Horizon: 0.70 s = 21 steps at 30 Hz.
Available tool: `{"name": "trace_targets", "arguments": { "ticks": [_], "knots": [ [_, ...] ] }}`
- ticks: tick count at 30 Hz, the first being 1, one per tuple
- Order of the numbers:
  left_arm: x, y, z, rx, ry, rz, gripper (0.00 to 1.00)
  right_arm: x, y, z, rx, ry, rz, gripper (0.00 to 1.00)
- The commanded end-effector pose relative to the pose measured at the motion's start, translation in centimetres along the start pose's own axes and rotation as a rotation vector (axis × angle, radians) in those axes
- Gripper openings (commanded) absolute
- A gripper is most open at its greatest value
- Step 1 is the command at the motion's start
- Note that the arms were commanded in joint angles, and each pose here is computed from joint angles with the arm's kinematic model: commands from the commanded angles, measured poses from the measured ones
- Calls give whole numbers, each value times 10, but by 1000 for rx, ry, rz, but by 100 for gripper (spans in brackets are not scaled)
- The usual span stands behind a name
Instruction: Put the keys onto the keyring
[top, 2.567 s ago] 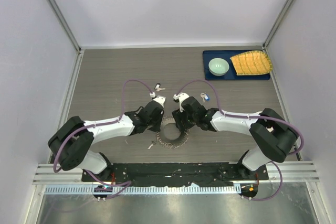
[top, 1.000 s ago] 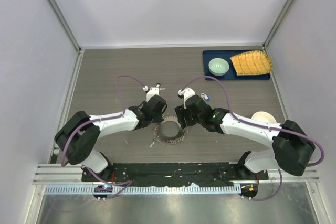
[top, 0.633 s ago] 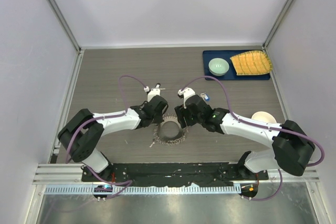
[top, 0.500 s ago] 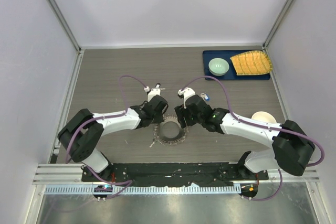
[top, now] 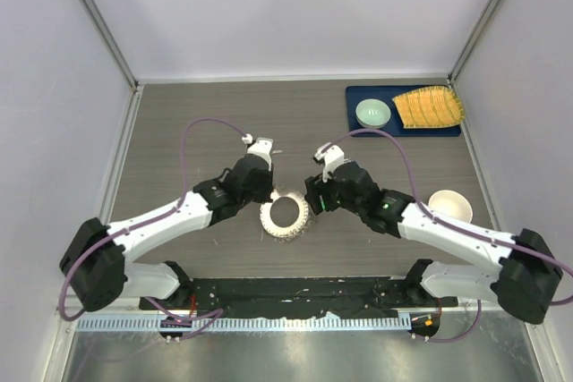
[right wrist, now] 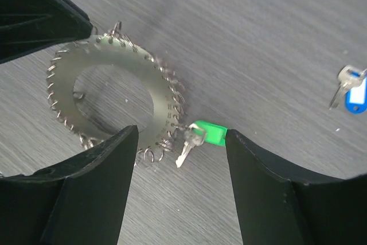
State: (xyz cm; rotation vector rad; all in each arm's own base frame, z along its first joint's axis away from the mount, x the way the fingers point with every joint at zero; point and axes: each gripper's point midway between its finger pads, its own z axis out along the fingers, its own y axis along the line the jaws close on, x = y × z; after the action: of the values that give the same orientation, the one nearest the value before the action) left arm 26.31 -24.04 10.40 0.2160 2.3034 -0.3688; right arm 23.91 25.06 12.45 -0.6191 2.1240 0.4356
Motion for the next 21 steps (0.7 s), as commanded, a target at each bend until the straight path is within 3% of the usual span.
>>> {"name": "trace_targets", "arguments": {
  "ticks": [1, 3, 11, 21],
  "knots": [
    [-56, -33, -43, 204, -162, 176, 0, -54, 12, -26, -86, -232, -61, 70],
    [-63, -42, -59, 278, -201, 250, 0, -63, 21, -38, -153, -294, -141, 71],
    [-87, -63, -122, 491, -436, 432, 0, -104, 41, -76, -269, -450, -200, 70],
    [-82, -90, -139, 677, -504, 520, 0, -110, 77, -88, -475, -499, -274, 58]
  ]
}}
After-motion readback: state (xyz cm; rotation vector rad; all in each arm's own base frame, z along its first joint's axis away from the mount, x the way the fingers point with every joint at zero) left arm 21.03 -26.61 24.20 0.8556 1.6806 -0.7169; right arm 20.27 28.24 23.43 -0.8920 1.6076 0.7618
